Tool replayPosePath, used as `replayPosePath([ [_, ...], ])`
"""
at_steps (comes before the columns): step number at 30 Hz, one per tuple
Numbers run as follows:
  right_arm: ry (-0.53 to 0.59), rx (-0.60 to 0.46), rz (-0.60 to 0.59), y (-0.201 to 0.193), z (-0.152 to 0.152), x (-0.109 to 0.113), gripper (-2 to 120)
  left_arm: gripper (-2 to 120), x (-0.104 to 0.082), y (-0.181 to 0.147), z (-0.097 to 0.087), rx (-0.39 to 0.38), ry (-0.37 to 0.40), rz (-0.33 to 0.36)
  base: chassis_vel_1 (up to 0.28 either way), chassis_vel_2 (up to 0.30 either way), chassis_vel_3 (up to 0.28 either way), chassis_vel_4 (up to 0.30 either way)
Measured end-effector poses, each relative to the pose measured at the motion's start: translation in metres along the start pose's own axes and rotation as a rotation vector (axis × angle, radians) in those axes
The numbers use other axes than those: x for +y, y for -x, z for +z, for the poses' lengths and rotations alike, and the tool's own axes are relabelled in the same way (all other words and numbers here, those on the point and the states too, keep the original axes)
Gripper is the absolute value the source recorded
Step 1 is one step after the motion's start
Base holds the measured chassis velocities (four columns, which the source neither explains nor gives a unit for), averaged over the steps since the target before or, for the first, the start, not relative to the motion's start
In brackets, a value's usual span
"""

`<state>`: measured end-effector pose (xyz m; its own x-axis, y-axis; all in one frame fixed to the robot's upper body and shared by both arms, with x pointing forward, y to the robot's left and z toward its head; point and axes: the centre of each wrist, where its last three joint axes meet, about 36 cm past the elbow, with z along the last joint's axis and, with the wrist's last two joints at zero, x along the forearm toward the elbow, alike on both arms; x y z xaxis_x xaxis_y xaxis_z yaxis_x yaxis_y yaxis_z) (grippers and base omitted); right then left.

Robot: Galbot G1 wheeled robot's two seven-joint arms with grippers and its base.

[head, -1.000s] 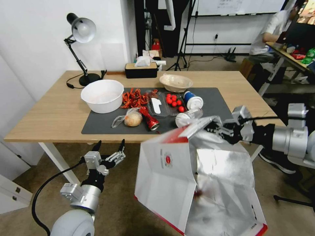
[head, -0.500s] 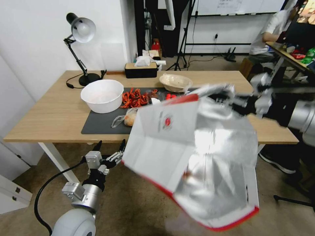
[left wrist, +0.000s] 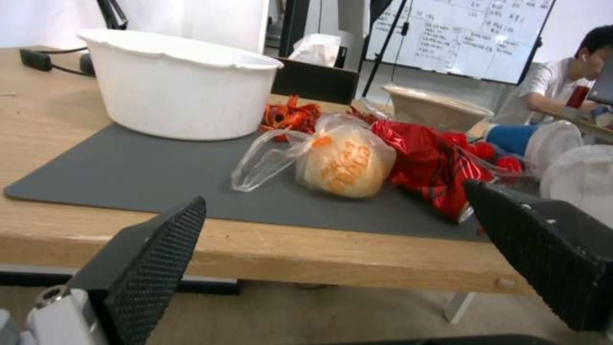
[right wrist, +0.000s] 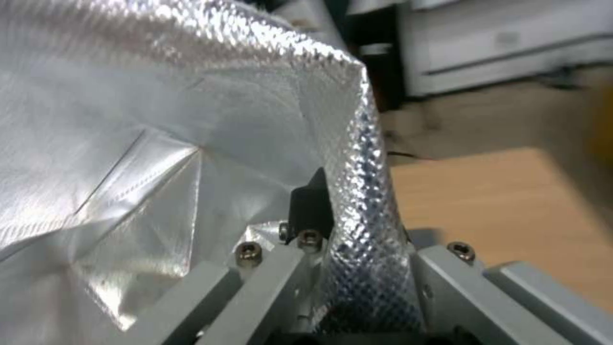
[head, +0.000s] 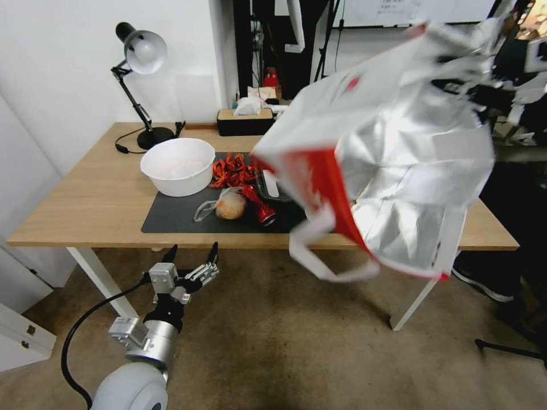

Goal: Pick up the food delivery bag from the floor and place it on the table.

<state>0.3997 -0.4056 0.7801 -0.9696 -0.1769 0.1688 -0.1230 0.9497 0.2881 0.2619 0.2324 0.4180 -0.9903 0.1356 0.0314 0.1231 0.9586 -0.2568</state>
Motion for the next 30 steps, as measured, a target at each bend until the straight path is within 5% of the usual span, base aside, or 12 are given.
replayPosePath([
  [4, 0.072, -0.013, 0.179, 0.006, -0.011, -0.028, 0, 100, -0.001, 0.000, 0.001, 0.003, 0.001, 0.004, 0.000, 0.000, 0.000, 0.000],
  [13, 0.163, 0.016, 0.361, 0.013, -0.007, -0.059, 0, 100, -0.002, -0.001, 0.001, 0.005, 0.007, 0.006, 0.000, 0.000, 0.000, 0.000],
  [30, 0.247, 0.034, 0.417, 0.021, 0.003, -0.082, 0, 100, -0.006, -0.005, 0.003, 0.006, 0.014, 0.003, 0.000, 0.000, 0.000, 0.000],
])
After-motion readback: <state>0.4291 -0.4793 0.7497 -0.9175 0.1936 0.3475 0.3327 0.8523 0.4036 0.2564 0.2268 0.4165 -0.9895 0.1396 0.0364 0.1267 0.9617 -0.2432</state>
